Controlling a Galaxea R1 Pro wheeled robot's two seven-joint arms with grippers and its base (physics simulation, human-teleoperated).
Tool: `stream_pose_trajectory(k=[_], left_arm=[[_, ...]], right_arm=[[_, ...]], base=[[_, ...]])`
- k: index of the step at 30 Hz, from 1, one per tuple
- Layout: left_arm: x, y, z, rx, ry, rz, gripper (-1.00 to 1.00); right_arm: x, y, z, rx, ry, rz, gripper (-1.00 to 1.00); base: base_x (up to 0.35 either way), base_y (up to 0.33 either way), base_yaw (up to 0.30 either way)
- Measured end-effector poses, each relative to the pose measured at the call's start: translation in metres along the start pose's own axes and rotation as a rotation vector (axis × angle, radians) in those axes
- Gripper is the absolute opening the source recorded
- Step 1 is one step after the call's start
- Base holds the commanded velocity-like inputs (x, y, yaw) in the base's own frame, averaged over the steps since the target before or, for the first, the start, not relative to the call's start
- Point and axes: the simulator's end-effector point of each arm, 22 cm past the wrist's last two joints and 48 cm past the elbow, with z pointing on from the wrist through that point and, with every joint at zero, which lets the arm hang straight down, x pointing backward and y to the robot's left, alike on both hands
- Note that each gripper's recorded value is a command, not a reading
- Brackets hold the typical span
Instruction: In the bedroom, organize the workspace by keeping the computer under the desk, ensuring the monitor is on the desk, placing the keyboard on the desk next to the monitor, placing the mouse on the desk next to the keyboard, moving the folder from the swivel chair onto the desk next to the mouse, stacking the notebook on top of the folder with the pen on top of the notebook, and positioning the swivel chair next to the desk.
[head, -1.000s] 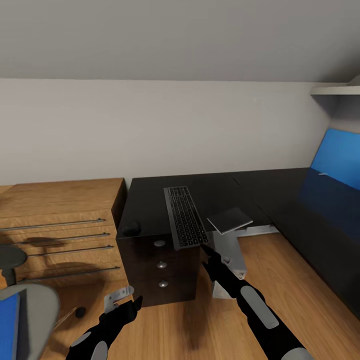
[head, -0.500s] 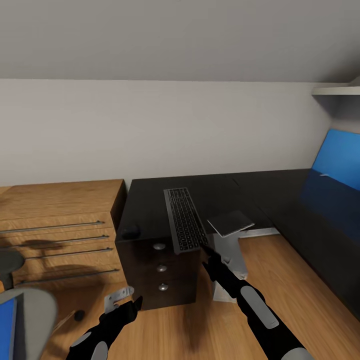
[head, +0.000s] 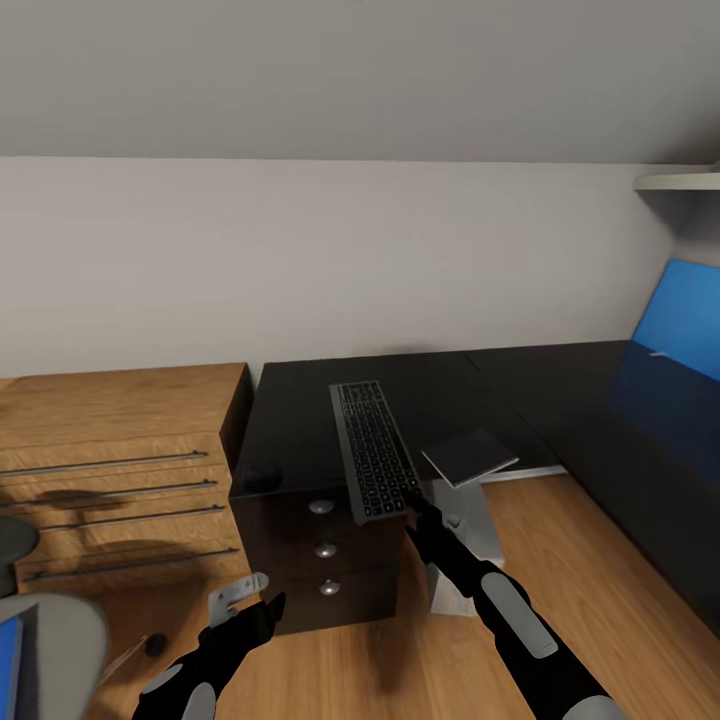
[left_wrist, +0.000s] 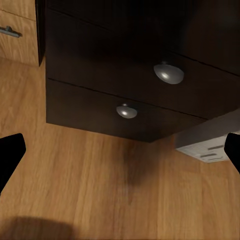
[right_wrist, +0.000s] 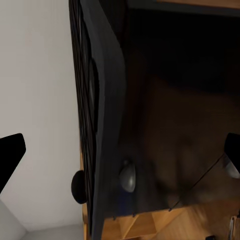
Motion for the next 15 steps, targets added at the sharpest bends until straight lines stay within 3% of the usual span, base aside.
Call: stream_pose_trajectory(k=[5,12,13,15], left_arm=[[0.0001,-0.0005,0.0000,0.001,0.000,0.000,1.00],[0.0007,-0.0005,0.0002,0.001,0.002,0.001,1.00],[0.0007,-0.0004,0.0002,0.001,0.002,0.001,1.00],[0.0008,-0.0004,0.0003,0.001,0.002,0.001,1.00]], right_arm=[[-0.0001,-0.0002,0.0000,0.000,0.000,0.000,1.00],[0.0001,-0.0003,0.0000,0.001,0.001,0.000,1.00],[0.0003,-0.0003,0.0001,0.001,0.001,0.000,-1.00],[0.0002,-0.0003,0.0000,0.001,0.000,0.000,-1.00]], base=[[0.039,0.126,0.000],[0.007,0.021,0.000],[0.001,0.002,0.000],[0.000,0.001,0.000]])
